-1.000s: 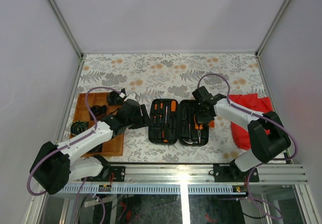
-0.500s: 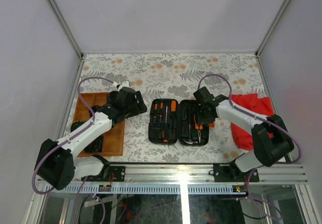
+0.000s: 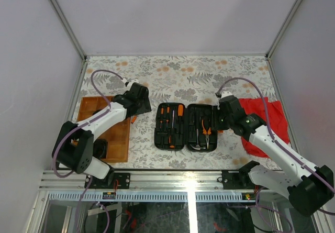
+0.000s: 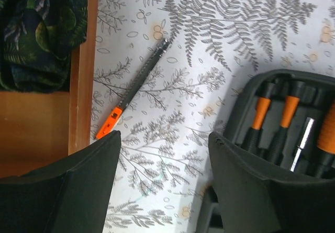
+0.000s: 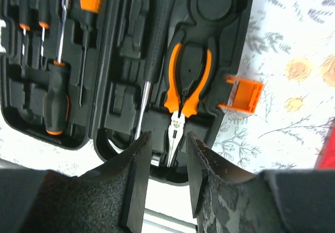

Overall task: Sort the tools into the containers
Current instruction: Adjust the pliers in the storage box, then pick up the utility knife at the center of the board.

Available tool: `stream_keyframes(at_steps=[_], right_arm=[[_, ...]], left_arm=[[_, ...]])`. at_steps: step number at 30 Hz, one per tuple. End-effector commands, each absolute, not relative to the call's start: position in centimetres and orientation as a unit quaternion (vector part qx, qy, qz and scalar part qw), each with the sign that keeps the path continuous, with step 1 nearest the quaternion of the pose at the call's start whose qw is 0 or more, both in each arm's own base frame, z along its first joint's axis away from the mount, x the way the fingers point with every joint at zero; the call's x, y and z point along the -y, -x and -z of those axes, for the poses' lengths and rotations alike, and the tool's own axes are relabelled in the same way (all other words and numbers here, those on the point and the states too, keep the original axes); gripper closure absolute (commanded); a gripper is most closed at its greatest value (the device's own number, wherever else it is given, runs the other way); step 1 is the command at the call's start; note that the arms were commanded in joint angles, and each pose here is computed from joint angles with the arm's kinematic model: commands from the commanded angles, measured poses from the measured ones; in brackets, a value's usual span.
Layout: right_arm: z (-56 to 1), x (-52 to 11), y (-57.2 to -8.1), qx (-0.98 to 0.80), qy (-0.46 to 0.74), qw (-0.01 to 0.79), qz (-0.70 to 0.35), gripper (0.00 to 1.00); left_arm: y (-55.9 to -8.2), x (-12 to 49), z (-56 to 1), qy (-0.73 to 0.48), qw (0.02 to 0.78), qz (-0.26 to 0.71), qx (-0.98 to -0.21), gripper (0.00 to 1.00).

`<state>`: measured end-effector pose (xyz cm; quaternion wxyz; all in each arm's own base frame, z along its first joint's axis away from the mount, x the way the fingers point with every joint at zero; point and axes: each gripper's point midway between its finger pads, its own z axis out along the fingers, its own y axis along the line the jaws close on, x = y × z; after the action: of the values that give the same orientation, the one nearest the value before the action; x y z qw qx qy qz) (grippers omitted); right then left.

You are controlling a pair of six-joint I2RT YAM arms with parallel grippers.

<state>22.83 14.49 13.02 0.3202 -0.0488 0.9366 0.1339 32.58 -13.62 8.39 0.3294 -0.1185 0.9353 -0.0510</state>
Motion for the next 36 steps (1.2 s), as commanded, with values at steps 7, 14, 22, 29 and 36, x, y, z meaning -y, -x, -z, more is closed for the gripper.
stream_keyframes(at_steps=[7,14,22,29,36], right_arm=[[-11.3,-16.2,-20.8,-0.934,0.09,0.29,-0.19,0.62],[-11.1,-16.5,-20.6,-0.934,0.099,0.283,-0.195,0.65],[-10.9,-16.7,-20.3,-0.935,0.099,0.275,-0.203,0.68],[-10.7,-16.9,-20.2,-0.936,0.098,0.268,-0.206,0.68],[-10.7,-17.0,-20.2,-0.936,0.095,0.266,-0.209,0.68]], left_arm=[[-35.4,12.0,-5.3,0.088,0.289,-0.005,-0.953,0.38],[-35.4,10.6,-2.7,0.101,0.26,-0.032,-0.96,0.38],[-34.1,9.9,-0.6,0.117,0.225,-0.023,-0.967,0.39],[-32.7,10.5,0.9,0.119,0.192,-0.006,-0.974,0.52],[-31.9,10.9,0.8,0.124,0.187,0.012,-0.974,0.7]])
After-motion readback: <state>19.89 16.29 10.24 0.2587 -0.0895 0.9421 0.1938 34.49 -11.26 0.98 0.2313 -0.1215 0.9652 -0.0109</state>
